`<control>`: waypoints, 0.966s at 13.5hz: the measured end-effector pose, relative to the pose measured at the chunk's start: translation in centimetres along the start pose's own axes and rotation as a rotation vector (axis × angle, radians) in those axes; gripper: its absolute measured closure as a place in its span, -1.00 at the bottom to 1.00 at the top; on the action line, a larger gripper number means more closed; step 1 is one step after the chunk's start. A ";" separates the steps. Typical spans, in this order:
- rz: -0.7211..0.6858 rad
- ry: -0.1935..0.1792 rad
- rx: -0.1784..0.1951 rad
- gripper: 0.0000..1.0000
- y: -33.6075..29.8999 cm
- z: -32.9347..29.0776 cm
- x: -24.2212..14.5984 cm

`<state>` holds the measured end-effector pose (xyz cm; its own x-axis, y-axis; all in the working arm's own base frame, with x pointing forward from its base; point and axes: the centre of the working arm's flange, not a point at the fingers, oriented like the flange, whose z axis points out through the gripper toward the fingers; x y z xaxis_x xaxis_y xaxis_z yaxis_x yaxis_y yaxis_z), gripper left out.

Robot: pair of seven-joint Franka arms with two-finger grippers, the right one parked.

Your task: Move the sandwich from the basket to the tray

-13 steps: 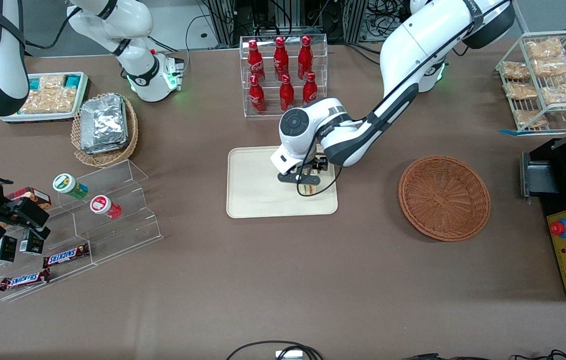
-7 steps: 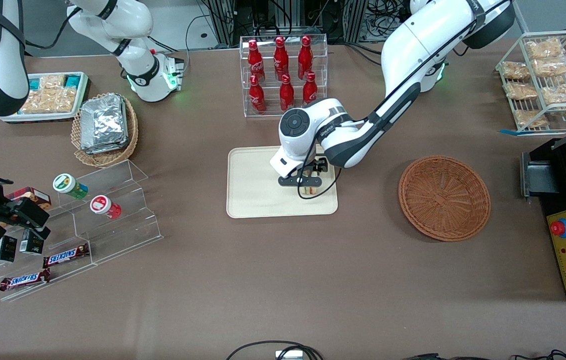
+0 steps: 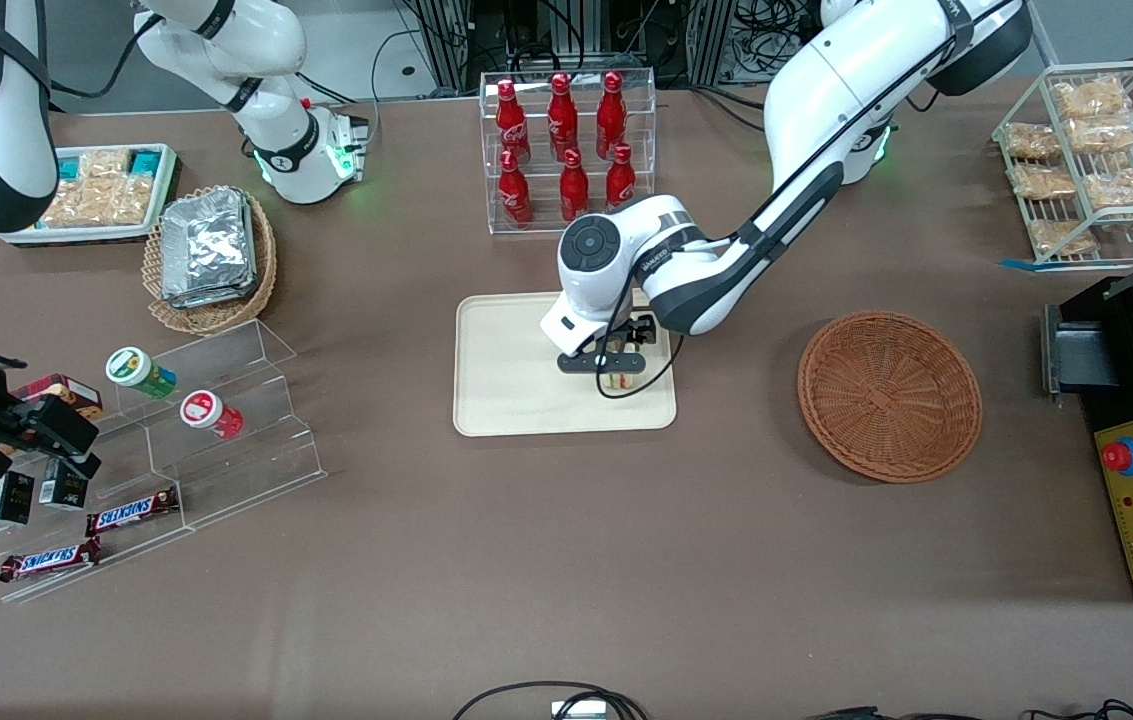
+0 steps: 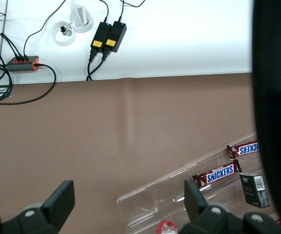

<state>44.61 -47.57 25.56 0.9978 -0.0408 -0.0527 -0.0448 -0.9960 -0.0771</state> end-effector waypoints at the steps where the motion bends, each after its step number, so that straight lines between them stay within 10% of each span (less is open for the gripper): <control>1: -0.011 0.012 0.003 -1.00 -0.5 -0.9 0.5; 7: -0.133 0.110 0.018 -1.00 -5.8 -9.8 4.0; 13: -0.272 0.095 0.074 -1.00 -15.3 -14.9 10.0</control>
<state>55.97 -33.91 41.08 0.9736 0.2165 0.0726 0.2252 -0.9630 -0.1483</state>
